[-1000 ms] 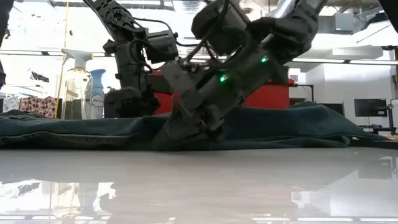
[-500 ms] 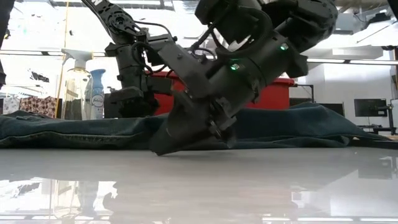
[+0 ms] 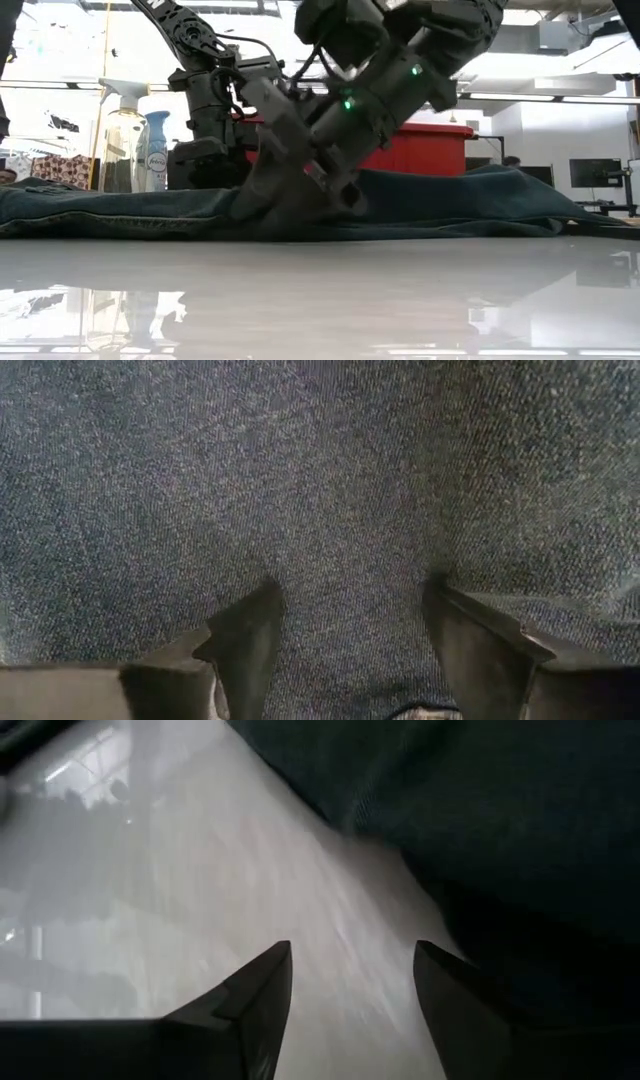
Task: Fold Laundry from Bin
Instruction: Fold the blue jeans
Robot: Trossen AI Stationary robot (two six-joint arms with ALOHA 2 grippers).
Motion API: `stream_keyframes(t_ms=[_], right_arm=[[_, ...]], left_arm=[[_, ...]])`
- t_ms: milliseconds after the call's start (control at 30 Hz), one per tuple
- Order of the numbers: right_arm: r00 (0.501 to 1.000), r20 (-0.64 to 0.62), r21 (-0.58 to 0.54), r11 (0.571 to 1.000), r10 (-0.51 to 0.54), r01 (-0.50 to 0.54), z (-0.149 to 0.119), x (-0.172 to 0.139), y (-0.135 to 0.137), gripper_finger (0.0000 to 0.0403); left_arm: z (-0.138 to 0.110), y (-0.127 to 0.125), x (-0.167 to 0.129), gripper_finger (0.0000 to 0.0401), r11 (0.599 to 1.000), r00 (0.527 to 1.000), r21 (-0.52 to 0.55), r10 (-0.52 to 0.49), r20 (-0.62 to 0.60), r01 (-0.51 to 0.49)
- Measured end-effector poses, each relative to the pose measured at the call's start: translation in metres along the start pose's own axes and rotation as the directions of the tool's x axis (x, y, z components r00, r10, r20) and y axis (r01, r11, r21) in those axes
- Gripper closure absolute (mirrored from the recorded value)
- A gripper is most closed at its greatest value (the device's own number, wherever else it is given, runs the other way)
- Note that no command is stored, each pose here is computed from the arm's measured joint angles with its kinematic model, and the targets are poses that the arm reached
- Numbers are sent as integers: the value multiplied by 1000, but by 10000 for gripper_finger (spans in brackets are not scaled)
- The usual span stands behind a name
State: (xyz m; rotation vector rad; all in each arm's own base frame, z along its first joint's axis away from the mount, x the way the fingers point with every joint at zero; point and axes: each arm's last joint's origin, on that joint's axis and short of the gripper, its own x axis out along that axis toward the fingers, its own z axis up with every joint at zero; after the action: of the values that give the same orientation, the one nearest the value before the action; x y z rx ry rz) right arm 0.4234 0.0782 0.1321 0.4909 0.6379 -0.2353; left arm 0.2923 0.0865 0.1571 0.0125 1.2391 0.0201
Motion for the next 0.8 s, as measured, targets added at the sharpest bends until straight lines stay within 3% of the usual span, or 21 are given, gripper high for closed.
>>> stream_keyframes(t_ms=[567,800], right_arm=[[996,14,-92,992,-84,85,19,-1,-24,176],[998,58,-124,992,-24,31,29,4,-30,180]], left_arm=[[0,-1,0,166,1000,1000,0,-22,7,22],[1,0,0,166,1000,1000,0,-21,20,21]])
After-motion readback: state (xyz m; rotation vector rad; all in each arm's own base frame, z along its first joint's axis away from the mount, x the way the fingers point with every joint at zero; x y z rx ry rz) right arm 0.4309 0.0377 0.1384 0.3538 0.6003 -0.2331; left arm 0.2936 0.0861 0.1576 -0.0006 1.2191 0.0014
